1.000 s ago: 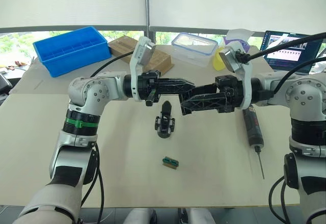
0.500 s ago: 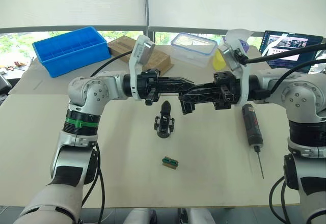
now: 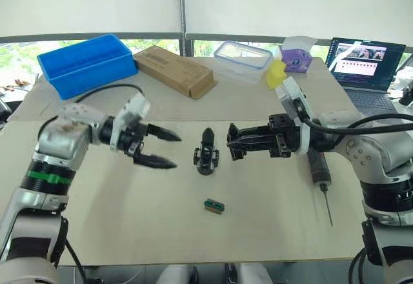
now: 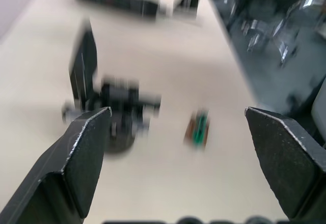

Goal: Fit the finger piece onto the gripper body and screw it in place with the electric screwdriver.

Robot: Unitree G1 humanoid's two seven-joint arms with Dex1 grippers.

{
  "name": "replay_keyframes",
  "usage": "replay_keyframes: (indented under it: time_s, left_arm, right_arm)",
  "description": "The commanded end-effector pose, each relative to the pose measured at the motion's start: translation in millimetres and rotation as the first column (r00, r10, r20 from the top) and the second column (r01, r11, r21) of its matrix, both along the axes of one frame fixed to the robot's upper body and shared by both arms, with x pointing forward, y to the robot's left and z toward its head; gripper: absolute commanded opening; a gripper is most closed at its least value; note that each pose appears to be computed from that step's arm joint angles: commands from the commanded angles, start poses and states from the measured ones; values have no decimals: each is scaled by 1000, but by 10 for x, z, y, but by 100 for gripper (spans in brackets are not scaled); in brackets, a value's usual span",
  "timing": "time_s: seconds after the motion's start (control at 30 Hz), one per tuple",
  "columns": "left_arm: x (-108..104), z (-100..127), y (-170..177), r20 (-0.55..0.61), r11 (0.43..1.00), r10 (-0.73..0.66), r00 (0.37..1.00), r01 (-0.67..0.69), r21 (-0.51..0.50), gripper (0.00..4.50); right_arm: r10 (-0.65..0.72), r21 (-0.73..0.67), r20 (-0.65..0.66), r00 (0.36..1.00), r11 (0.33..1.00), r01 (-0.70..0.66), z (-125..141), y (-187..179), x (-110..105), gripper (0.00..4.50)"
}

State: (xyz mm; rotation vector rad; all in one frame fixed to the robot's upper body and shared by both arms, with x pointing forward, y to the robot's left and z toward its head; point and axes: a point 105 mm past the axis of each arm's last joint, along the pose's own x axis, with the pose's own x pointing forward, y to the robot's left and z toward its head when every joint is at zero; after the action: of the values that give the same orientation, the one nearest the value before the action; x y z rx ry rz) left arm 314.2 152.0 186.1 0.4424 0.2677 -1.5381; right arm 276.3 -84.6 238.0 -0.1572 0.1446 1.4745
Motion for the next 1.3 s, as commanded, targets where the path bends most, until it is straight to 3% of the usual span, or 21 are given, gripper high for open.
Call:
replay_keyframes:
  time_s: [0.03,0.23,0.4,0.83,0.87,0.93,1.03,1.3]
  left_arm:
    - [123,-178,-74,166,999,-21,986,13,52,450]
    - [325,-476,-411,228,999,25,973,-19,-28,450]
    - [423,-715,-556,212,998,62,975,-55,-43,450]
    - [513,-781,-759,165,988,105,981,-84,-131,450]
    - [511,-782,-771,163,987,103,981,-81,-136,410]
    - [501,-796,-793,154,987,95,983,-73,-145,372]
    - [478,-842,-804,142,989,76,987,-56,-138,239]
    - [471,-868,-865,132,988,70,989,-51,-147,234]
  right_arm:
    - [26,22,86,996,999,-28,85,25,-65,33]
    - [51,15,98,994,999,-52,-4,84,-121,33]
    - [50,15,99,994,999,-52,-12,93,-138,33]
    - [23,33,98,995,999,-26,-17,87,-139,33]
    - [22,40,105,994,999,-26,-12,92,-133,33]
    - [23,75,155,988,997,-35,19,125,-110,33]
    - [24,130,224,974,990,-54,35,195,-55,33]
    - [34,164,276,960,983,-82,-202,403,202,33]
